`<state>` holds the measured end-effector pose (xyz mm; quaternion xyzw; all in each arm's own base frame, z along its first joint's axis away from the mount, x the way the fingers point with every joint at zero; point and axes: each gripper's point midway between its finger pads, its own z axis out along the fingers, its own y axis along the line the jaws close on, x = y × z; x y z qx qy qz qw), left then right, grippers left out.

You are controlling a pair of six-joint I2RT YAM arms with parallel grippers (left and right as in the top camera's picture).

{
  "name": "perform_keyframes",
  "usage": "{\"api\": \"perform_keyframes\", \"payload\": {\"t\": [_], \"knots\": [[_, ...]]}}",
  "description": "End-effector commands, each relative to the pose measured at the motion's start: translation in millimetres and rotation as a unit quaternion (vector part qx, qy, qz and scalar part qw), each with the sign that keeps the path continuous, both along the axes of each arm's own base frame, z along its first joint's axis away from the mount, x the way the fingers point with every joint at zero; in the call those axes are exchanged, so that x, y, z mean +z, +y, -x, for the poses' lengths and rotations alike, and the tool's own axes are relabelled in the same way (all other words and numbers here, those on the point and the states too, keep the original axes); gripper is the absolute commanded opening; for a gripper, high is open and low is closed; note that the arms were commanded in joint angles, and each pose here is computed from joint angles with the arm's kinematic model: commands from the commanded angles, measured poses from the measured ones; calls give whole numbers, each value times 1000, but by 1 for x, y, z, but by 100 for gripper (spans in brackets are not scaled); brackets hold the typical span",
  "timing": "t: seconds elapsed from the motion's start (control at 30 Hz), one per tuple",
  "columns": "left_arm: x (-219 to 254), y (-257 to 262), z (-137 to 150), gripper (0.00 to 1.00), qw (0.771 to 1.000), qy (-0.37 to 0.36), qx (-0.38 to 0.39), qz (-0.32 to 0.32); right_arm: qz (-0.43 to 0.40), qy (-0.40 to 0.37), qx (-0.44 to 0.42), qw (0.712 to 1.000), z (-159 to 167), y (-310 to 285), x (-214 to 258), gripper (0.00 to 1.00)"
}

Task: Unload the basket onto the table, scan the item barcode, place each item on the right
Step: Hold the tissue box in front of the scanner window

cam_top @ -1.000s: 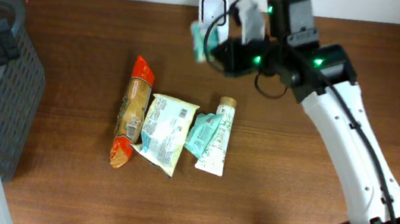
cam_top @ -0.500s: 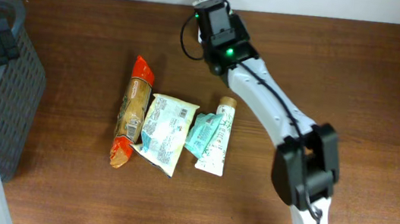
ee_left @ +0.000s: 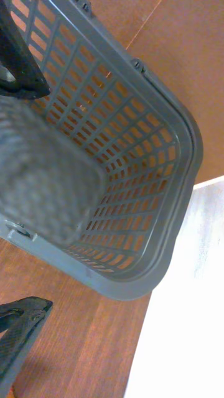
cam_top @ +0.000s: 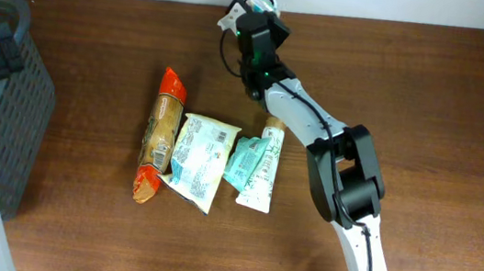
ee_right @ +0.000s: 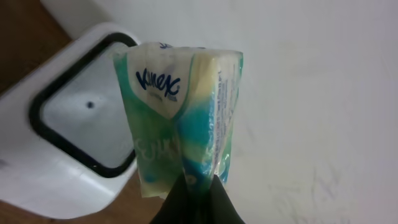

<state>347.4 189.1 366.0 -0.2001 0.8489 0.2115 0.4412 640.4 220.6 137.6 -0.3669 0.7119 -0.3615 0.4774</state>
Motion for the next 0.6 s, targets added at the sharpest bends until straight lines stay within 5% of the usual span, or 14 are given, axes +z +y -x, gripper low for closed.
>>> {"api": "perform_keyframes", "payload": {"t": [0.0, 0.57], "knots": [[3, 2, 1, 99, 1000, 1, 0, -7, 5, -4, 2, 1000, -8, -10, 2, 4], [3, 2, 1, 99, 1000, 1, 0, -7, 76, -17, 42, 996, -18, -7, -1, 4]]}}
